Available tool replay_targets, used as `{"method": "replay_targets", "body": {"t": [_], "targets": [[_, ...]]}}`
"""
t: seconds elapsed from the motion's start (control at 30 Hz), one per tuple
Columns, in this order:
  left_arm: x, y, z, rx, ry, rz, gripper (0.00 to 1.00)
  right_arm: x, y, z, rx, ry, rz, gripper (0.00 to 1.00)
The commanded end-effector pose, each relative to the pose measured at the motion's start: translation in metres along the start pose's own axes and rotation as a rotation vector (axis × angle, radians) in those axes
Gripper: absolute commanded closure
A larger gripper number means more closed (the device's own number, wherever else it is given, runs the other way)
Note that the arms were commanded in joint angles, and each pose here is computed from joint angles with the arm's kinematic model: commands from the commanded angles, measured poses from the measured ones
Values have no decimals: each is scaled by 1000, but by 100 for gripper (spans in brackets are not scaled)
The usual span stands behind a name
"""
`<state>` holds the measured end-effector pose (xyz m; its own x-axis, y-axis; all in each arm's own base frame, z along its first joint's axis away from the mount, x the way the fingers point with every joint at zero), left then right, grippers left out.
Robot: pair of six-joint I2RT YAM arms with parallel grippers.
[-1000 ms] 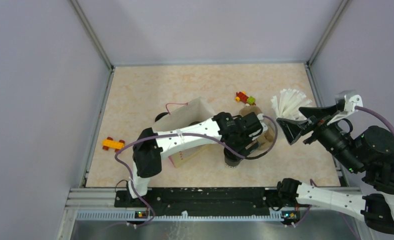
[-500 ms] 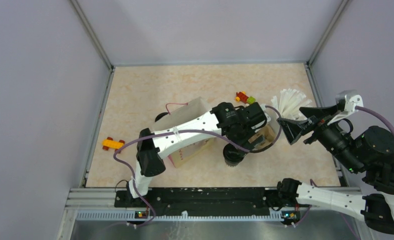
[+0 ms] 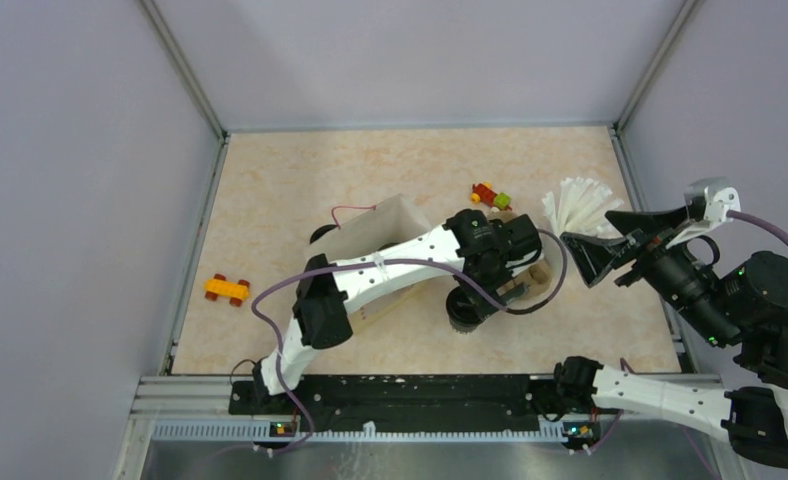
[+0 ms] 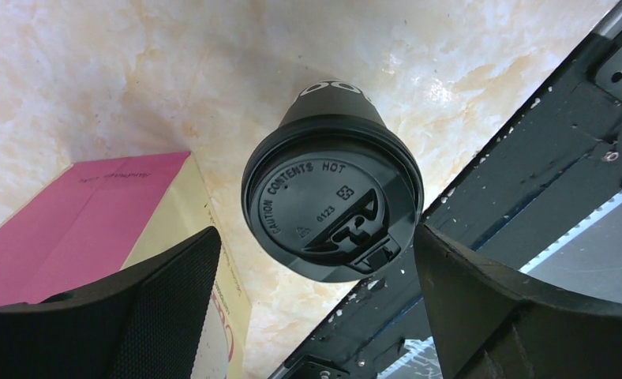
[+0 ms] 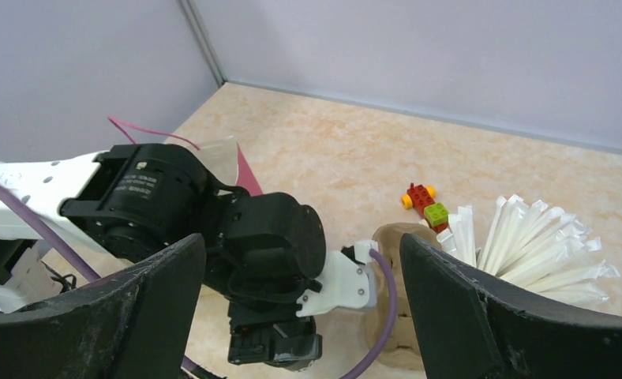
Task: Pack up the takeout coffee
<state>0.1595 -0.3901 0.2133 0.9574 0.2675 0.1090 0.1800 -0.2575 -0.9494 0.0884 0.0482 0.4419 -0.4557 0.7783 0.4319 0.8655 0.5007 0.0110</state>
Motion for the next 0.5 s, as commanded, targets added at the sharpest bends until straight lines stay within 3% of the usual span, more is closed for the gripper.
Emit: {"method": "replay_targets", "body": {"t": [0.0, 0.47], "targets": [[-2, -4, -11, -54, 55, 32, 3, 1, -2, -9, -15, -4, 4, 10], [-4, 13, -6, 2, 76, 46, 1, 1, 0, -7, -11, -10, 8, 10]]}}
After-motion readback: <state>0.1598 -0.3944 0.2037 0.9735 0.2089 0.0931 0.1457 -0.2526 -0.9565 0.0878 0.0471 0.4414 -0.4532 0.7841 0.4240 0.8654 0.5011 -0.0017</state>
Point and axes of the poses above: each gripper's point midway between its finger pads, its own y axis out along the fingers, its own x axis along the line the jaws close on, z = x × y, the point moved 6 cm from there along -y, back along the fingers, and after that the axes turned 15 degrees about y, right-handed, at the moved point
